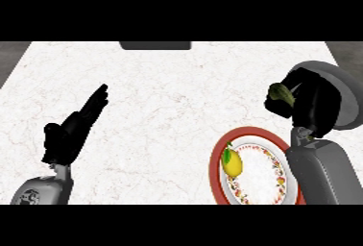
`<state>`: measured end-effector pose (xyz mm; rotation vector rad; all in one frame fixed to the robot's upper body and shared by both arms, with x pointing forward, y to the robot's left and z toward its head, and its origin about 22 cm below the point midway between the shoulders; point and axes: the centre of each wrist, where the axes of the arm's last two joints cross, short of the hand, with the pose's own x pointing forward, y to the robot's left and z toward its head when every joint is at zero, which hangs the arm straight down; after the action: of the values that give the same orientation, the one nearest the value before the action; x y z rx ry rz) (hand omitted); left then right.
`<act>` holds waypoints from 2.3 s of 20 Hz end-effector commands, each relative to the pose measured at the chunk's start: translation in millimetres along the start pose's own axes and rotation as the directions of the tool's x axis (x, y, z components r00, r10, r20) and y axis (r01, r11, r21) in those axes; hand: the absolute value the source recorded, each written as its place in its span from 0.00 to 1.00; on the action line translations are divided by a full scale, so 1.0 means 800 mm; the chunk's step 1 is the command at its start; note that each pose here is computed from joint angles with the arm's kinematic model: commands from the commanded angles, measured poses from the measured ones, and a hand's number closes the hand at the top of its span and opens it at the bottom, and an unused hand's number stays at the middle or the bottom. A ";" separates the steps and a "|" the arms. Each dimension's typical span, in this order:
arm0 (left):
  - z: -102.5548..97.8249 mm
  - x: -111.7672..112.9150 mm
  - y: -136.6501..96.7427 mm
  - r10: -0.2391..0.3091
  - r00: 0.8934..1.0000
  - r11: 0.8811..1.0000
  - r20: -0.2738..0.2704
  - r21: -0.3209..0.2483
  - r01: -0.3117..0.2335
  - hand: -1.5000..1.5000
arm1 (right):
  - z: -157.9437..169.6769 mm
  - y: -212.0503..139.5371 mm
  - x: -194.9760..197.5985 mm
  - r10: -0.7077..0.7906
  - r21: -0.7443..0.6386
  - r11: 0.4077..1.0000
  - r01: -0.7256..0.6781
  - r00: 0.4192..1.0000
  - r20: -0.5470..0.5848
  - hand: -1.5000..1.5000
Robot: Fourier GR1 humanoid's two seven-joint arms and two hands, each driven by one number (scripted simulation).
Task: Pick the squash from the plate and place it in the pan
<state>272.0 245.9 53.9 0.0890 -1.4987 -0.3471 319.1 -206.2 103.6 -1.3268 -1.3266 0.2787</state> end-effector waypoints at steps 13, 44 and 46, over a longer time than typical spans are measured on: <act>-0.008 -0.009 -0.002 -0.007 1.000 1.000 0.015 0.008 0.007 0.50 | -0.142 0.018 -0.164 0.059 -0.136 0.989 -0.067 0.996 -0.062 1.00; -0.012 0.010 -0.001 0.000 0.999 0.999 0.041 -0.035 0.001 0.50 | -0.186 -0.026 -0.265 -0.449 -0.198 0.890 0.411 0.867 -0.216 0.00; -0.004 -0.002 0.001 -0.010 0.999 0.999 0.040 -0.041 0.012 0.50 | -0.185 -0.040 -0.283 -0.531 -0.197 0.846 0.496 0.821 -0.210 0.00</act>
<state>279.8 238.8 56.7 0.0526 -1.5320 -0.3834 358.2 -457.4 52.2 -1.1021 -1.3414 -0.2284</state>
